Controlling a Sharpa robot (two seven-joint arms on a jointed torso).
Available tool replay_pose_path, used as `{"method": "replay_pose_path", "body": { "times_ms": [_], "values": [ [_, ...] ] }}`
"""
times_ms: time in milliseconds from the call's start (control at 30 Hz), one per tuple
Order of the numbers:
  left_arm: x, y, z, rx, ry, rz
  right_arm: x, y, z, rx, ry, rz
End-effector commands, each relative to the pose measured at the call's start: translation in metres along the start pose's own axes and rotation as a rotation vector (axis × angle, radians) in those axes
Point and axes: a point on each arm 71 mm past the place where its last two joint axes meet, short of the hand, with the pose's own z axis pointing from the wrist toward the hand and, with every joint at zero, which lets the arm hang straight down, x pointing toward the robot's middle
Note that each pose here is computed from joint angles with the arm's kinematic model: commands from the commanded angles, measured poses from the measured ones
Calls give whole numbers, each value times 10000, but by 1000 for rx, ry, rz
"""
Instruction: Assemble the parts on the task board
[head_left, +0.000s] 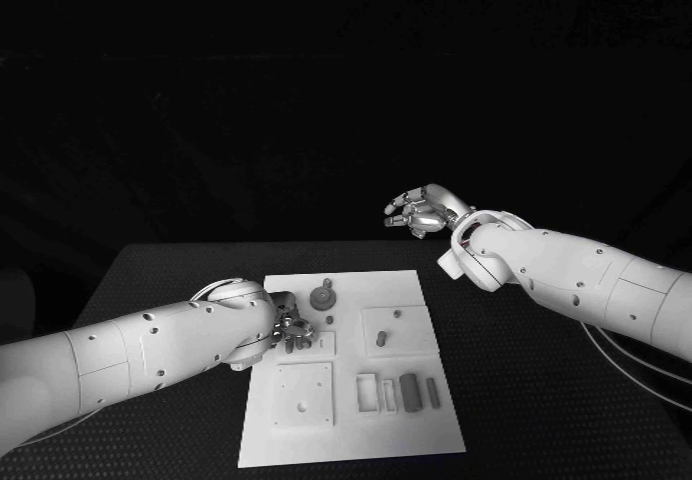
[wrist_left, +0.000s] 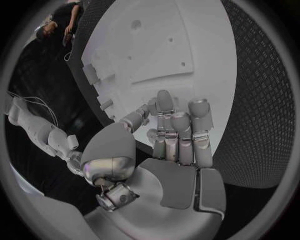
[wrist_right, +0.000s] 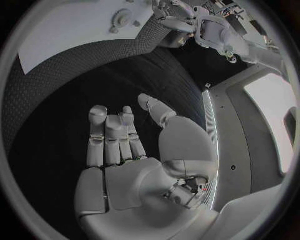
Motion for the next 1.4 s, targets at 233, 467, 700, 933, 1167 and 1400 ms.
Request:
{"method": "replay_pose_path", "body": {
  "times_ms": [233, 467, 700, 933, 1167, 1400],
  "values": [
    [14, -36, -4, 16, 5, 13, 12, 8, 2, -8, 15, -4],
    [17, -41, -3, 17, 7, 14, 14, 8, 4, -8, 15, -5],
    [20, -36, -2, 14, 14, 18, 15, 11, 3, -11, 16, -5],
    [24, -43, -2, 17, 19, 22, 15, 10, 4, -11, 17, -5],
    [20, -43, -1, 18, 14, 18, 18, 12, 5, -11, 18, -5],
    [10, -17, 1, 13, 10, 15, 18, 6, 4, -10, 18, -5]
  ]
}}
